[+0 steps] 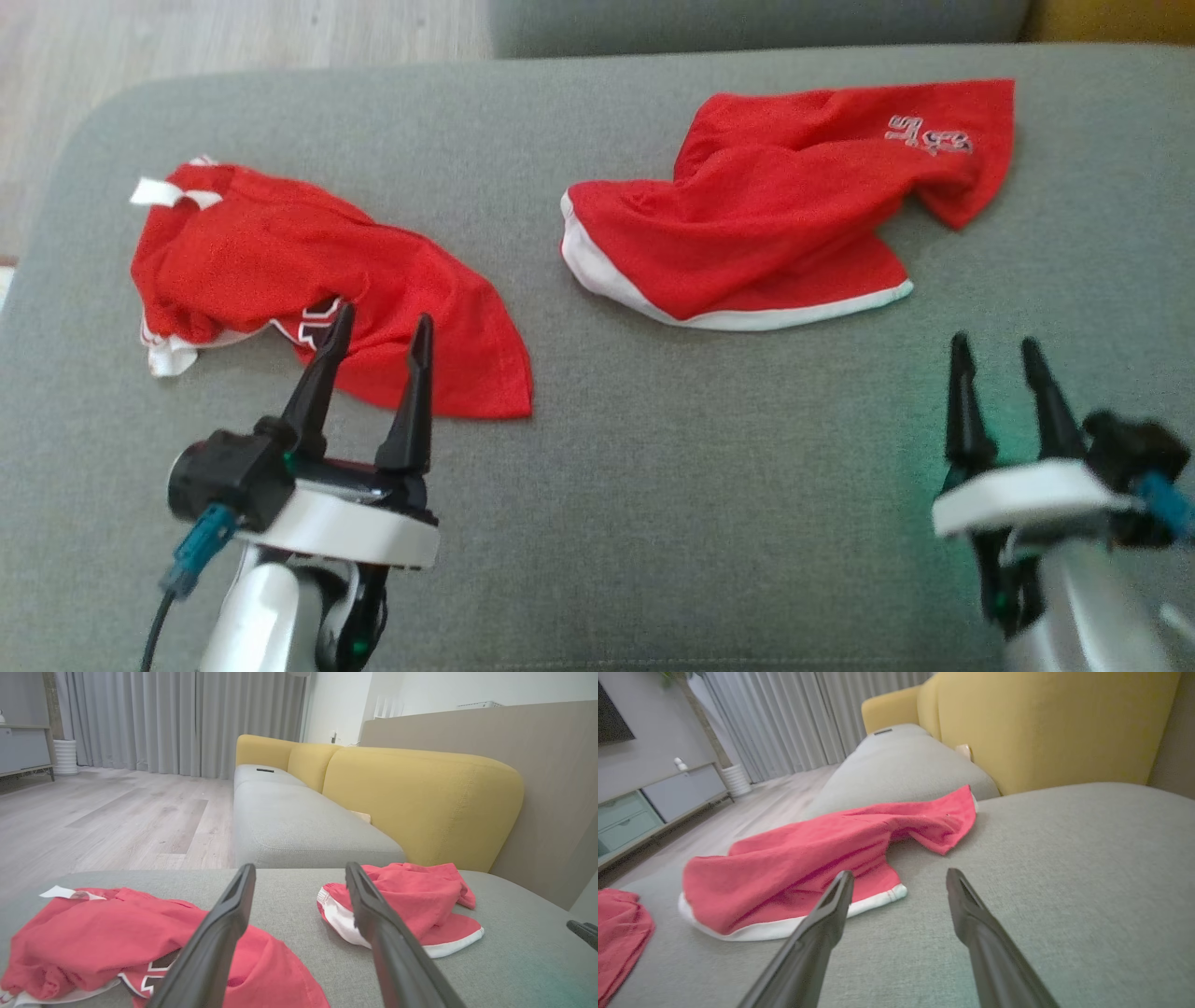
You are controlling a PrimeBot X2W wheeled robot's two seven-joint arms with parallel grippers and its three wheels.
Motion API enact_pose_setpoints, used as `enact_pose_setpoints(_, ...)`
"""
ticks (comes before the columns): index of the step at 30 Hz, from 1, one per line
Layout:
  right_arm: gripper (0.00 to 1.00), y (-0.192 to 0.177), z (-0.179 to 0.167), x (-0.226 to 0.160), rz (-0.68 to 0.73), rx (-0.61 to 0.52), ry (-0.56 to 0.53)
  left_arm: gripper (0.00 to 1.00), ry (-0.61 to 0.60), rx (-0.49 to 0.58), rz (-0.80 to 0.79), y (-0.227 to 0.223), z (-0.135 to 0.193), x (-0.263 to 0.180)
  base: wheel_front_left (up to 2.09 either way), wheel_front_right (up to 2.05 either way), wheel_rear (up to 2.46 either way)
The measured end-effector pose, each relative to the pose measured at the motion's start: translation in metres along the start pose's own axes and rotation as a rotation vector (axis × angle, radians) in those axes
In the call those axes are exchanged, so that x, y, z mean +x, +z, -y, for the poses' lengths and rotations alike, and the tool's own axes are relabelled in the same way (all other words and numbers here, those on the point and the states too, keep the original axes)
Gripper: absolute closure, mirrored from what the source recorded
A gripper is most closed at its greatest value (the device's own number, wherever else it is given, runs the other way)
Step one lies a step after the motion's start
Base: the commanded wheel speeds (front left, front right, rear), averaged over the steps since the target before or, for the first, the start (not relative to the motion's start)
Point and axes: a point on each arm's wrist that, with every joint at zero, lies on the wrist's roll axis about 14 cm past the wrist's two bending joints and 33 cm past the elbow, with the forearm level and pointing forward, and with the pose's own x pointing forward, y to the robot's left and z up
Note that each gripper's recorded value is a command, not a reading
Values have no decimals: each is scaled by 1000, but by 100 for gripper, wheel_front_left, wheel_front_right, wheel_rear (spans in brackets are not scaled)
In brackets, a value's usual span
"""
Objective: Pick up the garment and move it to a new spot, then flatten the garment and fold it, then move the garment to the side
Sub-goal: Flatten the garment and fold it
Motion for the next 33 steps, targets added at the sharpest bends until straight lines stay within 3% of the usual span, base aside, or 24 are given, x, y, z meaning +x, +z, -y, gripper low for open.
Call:
enact_pose_setpoints(7, 0, -29, 24, 49, -153, 29, -90, 0, -21, -13, -6, -6, 2, 18, 0, 0, 0)
enact_pose_setpoints(14, 0, -63, 17, 66, -284, 38, -85, 0, -7, -25, -43, -19, -3, 17, 0, 0, 0)
enact_pose_setpoints(29, 1, -73, -2, 94, -330, 77, -58, 0, 8, -18, -54, -23, -9, 20, 0, 0, 0)
enact_pose_setpoints(30, 64, -73, -3, 95, -336, 70, -54, 0, 8, -18, -55, -24, -9, 20, 0, 0, 0)
enact_pose_setpoints(31, 100, -73, -3, 96, -342, 63, -51, 0, 9, -18, -56, -24, -9, 20, 0, 0, 0)
enact_pose_setpoints(33, 100, -72, -3, 96, -350, 52, -48, 0, 10, -17, -54, -23, -10, 20, 0, 0, 0)
